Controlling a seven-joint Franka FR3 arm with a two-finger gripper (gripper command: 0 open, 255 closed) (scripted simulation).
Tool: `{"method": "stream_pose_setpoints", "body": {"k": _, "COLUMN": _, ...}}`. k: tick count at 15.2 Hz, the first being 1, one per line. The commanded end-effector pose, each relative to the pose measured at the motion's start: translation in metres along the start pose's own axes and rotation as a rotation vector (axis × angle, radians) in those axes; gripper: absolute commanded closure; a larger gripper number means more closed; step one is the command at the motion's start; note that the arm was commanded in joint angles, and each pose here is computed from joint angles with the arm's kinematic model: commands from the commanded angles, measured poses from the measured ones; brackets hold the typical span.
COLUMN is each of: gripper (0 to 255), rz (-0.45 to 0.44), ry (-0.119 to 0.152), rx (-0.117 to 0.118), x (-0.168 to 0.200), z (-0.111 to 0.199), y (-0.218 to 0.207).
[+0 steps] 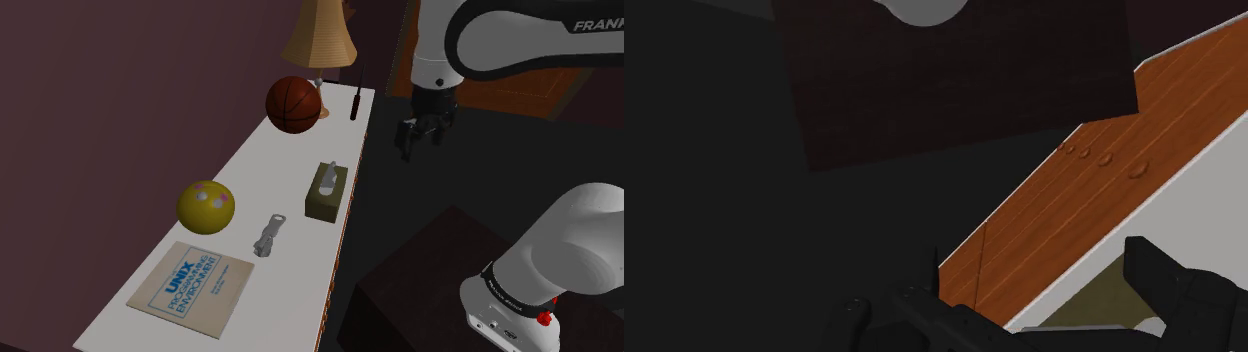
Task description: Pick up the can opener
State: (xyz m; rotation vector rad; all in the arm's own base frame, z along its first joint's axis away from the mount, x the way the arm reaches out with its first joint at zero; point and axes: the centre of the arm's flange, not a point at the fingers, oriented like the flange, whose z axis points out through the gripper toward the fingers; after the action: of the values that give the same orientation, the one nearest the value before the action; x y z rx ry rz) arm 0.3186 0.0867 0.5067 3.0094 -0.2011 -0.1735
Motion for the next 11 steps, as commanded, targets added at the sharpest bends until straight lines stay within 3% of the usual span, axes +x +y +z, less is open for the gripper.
{"method": "stream_pose_setpoints", "body": {"k": 1, "gripper": 0, "rz": 0.037, "ry": -0.002, "rx": 0.013, "x": 0.004, "z": 0.013, "y": -0.022}}
{"method": "stream_pose_setpoints", "body": {"k": 11, "gripper": 0, "rz": 0.206, "ry": -0.015, "rx": 0.072, "x": 0.037, "z": 0.069, "y": -0.128}}
